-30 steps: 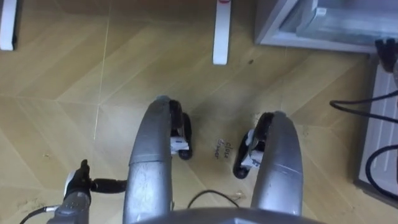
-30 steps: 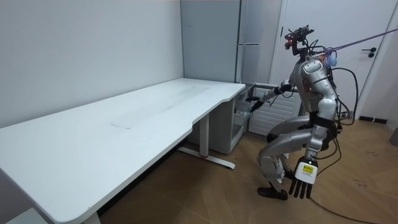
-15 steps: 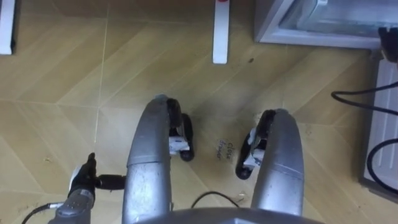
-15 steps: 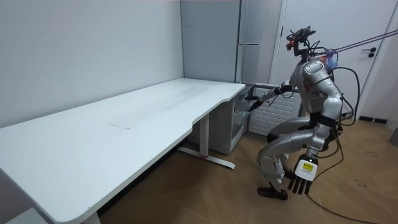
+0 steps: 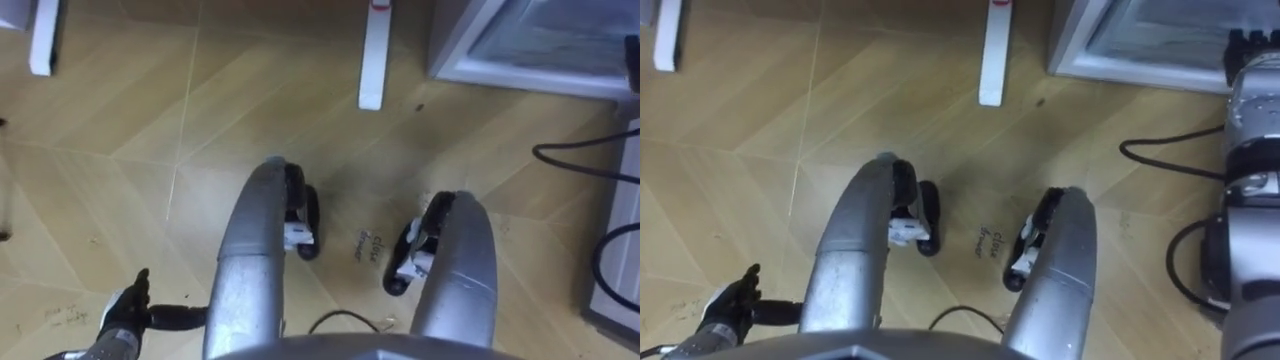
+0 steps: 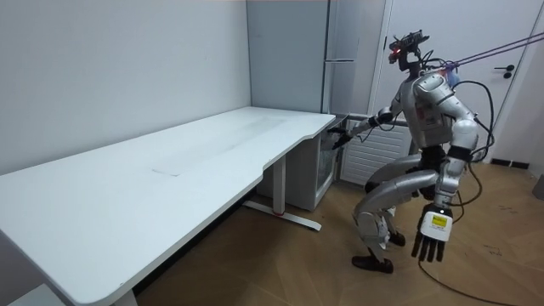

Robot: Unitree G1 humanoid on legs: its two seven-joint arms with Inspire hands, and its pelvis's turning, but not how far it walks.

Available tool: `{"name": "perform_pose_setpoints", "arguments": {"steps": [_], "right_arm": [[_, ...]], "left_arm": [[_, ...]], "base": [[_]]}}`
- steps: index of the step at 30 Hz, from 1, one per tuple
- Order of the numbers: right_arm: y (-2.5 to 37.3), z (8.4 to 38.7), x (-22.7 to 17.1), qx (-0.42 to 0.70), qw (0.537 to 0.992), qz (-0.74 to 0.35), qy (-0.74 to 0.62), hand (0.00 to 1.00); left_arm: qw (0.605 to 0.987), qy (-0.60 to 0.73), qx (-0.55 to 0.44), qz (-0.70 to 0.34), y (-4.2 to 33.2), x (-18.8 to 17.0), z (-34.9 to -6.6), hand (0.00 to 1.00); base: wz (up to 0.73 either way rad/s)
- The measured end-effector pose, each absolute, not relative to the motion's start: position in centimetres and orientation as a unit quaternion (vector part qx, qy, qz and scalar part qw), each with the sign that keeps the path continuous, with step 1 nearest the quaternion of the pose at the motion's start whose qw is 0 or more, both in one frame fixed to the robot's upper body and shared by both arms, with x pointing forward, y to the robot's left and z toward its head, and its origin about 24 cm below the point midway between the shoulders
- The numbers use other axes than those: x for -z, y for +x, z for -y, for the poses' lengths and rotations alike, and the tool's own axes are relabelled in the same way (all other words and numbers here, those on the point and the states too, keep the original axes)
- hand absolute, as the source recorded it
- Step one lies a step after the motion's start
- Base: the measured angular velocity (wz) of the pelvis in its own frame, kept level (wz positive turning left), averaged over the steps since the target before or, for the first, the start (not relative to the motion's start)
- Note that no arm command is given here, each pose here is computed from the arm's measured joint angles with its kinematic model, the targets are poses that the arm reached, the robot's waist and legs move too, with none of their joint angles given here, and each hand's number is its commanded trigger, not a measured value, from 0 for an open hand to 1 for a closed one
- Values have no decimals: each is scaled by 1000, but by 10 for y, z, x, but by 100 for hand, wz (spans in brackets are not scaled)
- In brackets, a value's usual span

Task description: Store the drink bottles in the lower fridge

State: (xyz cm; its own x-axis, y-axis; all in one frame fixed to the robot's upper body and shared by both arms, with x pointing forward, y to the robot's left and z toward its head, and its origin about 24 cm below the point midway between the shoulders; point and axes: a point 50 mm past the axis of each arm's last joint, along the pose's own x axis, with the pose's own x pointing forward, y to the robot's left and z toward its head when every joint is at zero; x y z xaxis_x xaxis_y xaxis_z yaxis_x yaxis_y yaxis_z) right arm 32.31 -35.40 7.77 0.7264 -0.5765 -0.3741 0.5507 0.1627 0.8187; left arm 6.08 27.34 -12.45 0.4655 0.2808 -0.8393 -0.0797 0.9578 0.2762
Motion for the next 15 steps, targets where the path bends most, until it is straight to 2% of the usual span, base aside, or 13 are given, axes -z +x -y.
{"name": "perform_pose_setpoints", "arguments": {"steps": [3, 4, 11, 15], "right_arm": [[324, 354, -84, 367, 762, 32, 533, 0], [323, 351, -78, 372, 750, 34, 545, 0], [323, 342, -66, 365, 746, 16, 556, 0], [324, 340, -66, 362, 746, 14, 559, 0]], "left_arm": [[847, 94, -112, -512, 52, 124, -278, 0], [843, 92, -120, -516, 46, 124, -283, 0], [810, 86, -136, -564, -2, 123, -295, 0], [806, 89, -137, -569, -8, 123, -297, 0]], "base": [[8], [22], [11], [20]]}}
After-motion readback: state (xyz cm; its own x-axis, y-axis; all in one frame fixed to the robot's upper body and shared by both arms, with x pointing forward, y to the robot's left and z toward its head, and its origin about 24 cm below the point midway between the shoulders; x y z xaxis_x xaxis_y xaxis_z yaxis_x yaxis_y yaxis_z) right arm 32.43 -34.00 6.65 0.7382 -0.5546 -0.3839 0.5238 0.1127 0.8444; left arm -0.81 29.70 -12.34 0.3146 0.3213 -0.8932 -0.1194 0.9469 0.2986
